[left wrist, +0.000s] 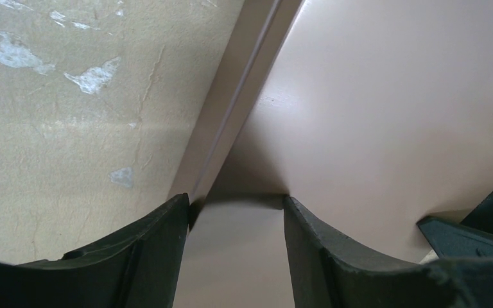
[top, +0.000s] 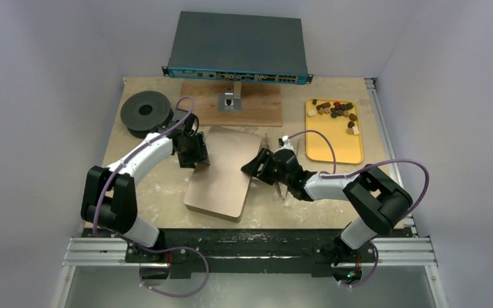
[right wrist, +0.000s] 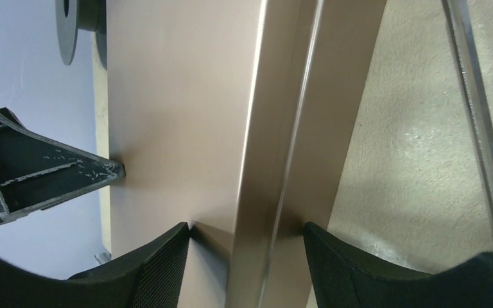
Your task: Pack the chocolate
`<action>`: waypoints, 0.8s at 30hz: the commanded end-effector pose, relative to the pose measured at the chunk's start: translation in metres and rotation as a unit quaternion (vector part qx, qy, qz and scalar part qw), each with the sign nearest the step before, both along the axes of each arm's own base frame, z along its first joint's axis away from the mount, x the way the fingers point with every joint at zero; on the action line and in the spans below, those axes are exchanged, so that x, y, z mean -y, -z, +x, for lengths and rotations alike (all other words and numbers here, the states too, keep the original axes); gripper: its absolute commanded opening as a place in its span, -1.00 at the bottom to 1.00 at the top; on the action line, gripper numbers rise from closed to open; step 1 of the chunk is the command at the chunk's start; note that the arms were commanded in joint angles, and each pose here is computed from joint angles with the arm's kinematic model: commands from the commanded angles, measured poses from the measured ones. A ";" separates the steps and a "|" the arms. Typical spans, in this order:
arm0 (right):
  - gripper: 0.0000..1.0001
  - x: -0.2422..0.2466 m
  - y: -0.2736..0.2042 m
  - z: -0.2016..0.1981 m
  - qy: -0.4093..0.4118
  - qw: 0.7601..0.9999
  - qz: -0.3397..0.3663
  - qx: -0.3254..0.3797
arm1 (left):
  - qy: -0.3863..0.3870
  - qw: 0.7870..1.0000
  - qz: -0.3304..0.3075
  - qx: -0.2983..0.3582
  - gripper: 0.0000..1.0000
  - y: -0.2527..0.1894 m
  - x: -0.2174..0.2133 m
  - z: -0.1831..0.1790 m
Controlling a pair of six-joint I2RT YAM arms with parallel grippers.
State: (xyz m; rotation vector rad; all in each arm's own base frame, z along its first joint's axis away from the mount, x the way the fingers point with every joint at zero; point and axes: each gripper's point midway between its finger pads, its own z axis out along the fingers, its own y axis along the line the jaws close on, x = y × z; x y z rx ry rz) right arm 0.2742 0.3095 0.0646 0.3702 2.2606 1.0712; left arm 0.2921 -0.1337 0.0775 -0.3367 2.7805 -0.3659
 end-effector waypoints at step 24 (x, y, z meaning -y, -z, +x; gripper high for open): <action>0.41 -0.001 -0.024 0.079 -0.010 0.998 -0.058 0.027 | -0.015 0.997 0.030 0.064 0.09 -0.043 -0.015 0.027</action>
